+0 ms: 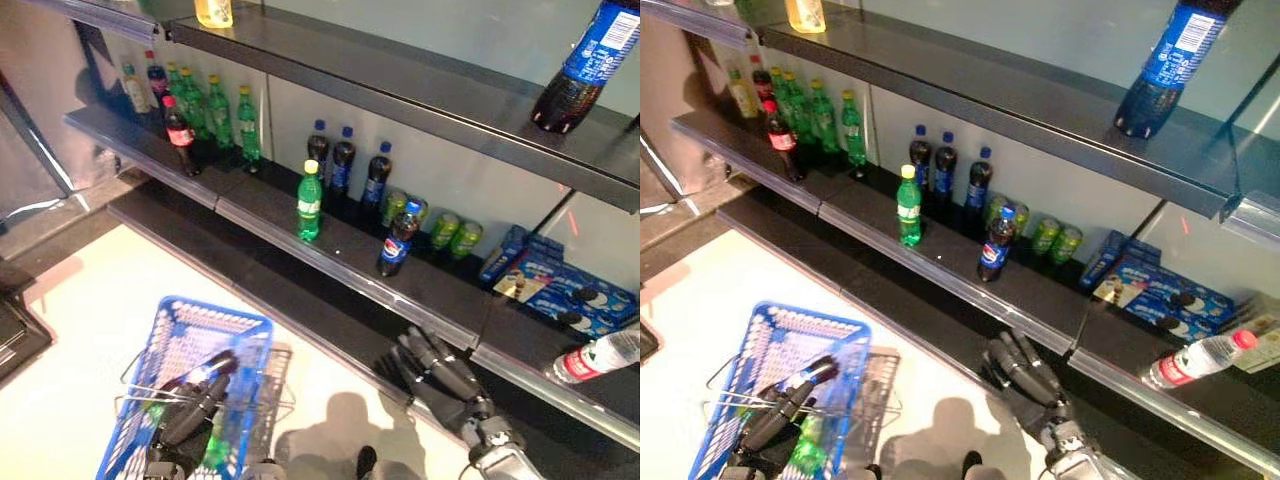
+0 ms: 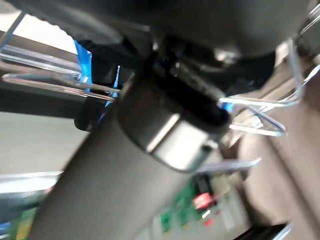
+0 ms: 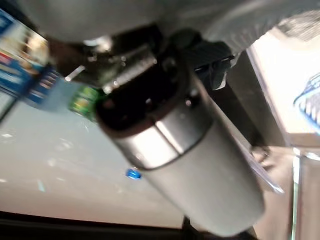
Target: Pick up the drink and place into the basket.
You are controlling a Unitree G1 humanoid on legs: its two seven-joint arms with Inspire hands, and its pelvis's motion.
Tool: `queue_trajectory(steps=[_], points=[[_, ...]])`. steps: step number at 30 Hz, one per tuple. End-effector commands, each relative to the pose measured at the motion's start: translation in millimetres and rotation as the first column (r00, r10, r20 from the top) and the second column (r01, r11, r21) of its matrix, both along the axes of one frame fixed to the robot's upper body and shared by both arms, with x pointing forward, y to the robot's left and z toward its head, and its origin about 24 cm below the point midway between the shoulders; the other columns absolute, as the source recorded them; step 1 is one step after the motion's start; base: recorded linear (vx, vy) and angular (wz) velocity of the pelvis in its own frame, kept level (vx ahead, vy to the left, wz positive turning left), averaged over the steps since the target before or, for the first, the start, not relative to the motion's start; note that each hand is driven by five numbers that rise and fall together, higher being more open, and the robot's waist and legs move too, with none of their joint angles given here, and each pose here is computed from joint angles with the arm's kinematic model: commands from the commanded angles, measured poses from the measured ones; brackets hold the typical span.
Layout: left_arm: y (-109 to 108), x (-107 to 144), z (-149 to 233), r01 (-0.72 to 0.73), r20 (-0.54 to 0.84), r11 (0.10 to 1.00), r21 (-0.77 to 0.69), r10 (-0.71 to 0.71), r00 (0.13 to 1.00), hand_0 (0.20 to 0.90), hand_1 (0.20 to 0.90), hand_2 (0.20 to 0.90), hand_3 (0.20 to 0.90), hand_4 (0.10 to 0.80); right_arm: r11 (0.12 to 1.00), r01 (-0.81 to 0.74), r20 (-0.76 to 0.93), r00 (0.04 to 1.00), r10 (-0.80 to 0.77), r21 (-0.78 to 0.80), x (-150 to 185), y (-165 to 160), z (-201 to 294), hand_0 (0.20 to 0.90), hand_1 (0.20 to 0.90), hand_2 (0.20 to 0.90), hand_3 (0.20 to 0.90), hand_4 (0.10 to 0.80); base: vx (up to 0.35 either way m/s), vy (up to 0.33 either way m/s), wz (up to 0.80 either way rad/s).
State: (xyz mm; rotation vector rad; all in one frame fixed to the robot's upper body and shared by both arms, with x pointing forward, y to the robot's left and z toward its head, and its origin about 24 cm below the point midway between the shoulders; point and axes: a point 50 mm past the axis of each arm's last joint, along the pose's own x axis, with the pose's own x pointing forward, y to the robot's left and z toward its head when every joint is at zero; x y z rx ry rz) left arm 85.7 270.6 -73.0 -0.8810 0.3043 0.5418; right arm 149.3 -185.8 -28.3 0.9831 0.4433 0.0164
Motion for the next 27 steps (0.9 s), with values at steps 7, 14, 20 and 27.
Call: queue_trajectory(steps=[7, 14, 20, 27], points=[[18, 53, 38, -0.105, 0.233, 0.980, 0.171, 0.063, 0.970, 0.300, 0.300, 0.300, 0.200, 0.100, 0.951, -0.077, -0.042, 0.997, 0.068, -0.298, 11, -7, -27, 0.900, 0.900, 0.900, 0.900, 0.800, -0.149, -0.063, -0.08], [10, 34, -17, -0.067, -0.057, 0.989, 0.134, 0.075, 0.996, 0.300, 0.300, 0.300, 0.200, 0.100, 0.831, -0.242, -0.288, 0.952, 0.104, -0.502, -4, -13, -74, 0.900, 0.900, 0.900, 0.900, 0.800, -0.093, -0.031, -0.06], [2, 24, -46, -0.032, -0.229, 0.995, 0.090, 0.052, 0.972, 0.300, 0.300, 0.300, 0.200, 0.100, 0.703, -0.420, -0.503, 0.858, 0.103, -0.573, -28, -24, -110, 0.900, 0.900, 0.900, 0.900, 0.800, -0.014, -0.005, -0.01], [-9, 10, -65, 0.038, -0.383, 0.997, 0.073, -0.007, 0.924, 0.300, 0.300, 0.300, 0.200, 0.100, 0.619, -0.570, -0.656, 0.746, 0.115, -0.540, -57, -28, -130, 0.900, 0.900, 0.900, 0.900, 0.800, 0.001, -0.005, 0.00]])
